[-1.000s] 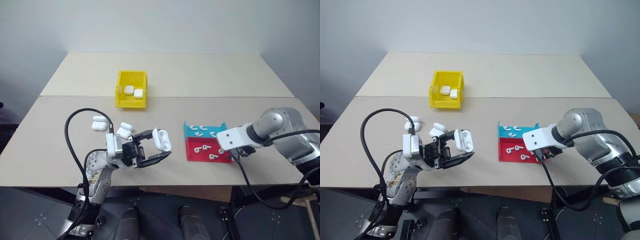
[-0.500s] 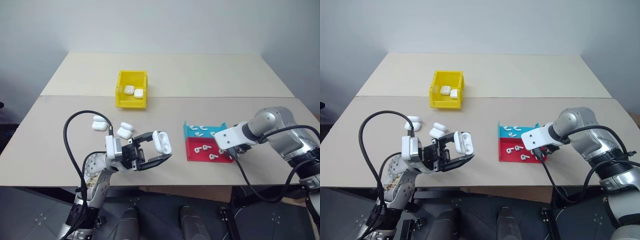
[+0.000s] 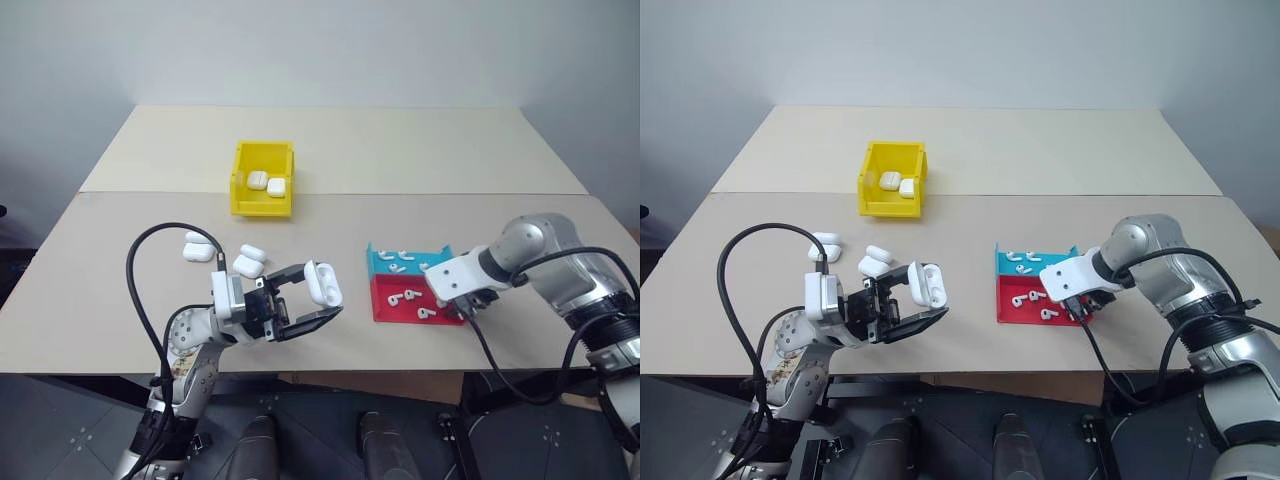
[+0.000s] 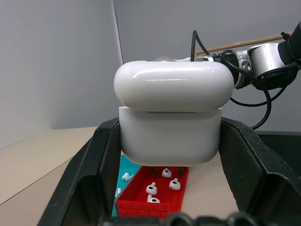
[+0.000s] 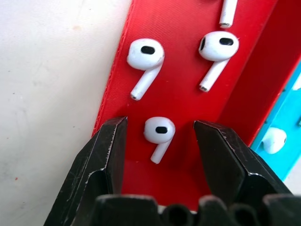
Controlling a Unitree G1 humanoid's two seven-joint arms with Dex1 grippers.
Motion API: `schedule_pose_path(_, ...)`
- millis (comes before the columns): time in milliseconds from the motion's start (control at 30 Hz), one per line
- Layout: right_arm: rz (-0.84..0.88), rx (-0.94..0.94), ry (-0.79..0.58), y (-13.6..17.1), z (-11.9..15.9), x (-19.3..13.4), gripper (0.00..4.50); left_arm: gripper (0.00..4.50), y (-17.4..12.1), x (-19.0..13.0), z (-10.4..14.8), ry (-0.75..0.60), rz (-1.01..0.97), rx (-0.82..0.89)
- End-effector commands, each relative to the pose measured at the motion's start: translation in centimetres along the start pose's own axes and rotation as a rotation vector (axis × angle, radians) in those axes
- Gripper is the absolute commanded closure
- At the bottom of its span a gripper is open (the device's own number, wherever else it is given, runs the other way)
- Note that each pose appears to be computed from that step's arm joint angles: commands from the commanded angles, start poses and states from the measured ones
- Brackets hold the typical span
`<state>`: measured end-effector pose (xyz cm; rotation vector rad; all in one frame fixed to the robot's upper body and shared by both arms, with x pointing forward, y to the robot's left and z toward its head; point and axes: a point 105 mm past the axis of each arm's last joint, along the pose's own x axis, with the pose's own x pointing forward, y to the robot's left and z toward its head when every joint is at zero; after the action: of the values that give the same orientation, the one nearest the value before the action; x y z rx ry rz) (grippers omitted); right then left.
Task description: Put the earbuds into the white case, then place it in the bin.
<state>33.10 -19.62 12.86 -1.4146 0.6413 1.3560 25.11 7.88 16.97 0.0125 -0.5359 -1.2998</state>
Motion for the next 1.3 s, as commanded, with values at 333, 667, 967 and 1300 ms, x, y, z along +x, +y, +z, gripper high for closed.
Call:
schedule_pose_path(333, -0.005, -0.023, 0.026, -0.8, -0.5, -0.6, 1.77, 1.71, -0.1, 0.2, 1.0, -0.009, 0.005, 0.051)
schedule_pose_path(667, -0.002, -0.036, 0.029, -0.7, -0.6, -0.4, 3.25, 1.71, -0.1, 0.1, 1.0, 0.0, 0.008, 0.055)
schedule_pose_path(967, -0.007, -0.034, 0.023, -0.7, -0.5, -0.3, 3.25, 1.71, 0.1, 0.1, 0.9, 0.004, 0.009, 0.059)
schedule_pose_path(1300, -0.043, -0.017, -0.024, -0.7, 0.2, -1.4, 3.73, 1.71, 0.1, 0.4, 1.3, -0.005, 0.001, 0.061)
